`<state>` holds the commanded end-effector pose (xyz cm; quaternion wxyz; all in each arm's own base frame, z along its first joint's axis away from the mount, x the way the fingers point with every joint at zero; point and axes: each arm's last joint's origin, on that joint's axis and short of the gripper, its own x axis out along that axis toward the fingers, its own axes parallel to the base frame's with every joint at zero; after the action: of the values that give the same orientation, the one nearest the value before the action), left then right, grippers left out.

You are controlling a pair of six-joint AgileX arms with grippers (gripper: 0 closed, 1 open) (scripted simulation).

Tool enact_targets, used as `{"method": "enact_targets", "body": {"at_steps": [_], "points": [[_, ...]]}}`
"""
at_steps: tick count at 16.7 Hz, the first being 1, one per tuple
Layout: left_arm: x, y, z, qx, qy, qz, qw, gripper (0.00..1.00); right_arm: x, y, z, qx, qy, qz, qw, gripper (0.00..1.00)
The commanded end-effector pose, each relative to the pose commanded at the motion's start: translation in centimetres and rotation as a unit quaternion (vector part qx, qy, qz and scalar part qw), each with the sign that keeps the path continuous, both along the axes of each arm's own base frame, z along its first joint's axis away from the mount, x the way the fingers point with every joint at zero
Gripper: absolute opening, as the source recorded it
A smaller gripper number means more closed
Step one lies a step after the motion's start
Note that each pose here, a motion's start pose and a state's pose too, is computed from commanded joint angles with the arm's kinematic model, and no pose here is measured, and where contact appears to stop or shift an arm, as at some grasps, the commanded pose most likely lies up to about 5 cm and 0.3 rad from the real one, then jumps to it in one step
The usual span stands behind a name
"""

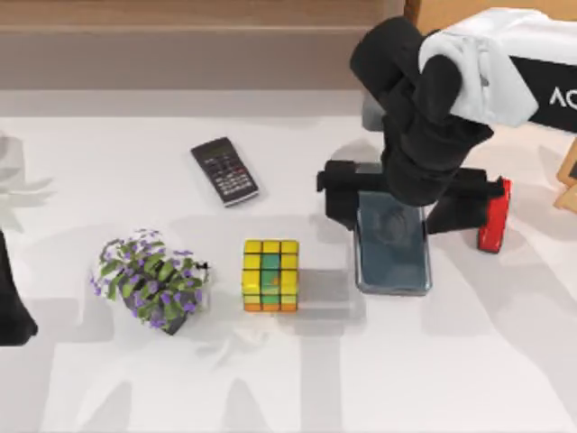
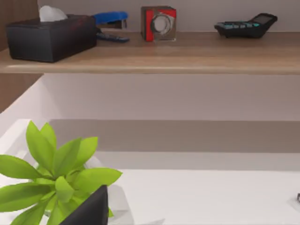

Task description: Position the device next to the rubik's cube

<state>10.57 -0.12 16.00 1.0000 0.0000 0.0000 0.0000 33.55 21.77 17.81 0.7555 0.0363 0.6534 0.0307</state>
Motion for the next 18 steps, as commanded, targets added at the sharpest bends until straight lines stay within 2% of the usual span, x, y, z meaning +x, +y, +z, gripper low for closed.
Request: {"method": "enact_targets", "body": {"at_steps": [5, 11, 18], "points": [[0.0, 0.0, 0.0, 0.0, 0.0, 0.0, 1.0, 1.0, -0.7, -0.6, -5.4, -0.047, 0.068, -0.001, 0.997, 0.0], [0.0, 0.0, 0.0, 0.0, 0.0, 0.0, 1.0, 1.0, -0.7, -0.6, -5.5, -0.047, 0.069, -0.001, 0.997, 0.0], [0.0, 0.0, 0.0, 0.0, 0.0, 0.0, 1.0, 1.0, -0.7, -0.6, -5.5, -0.047, 0.069, -0.001, 0.997, 0.53]]}}
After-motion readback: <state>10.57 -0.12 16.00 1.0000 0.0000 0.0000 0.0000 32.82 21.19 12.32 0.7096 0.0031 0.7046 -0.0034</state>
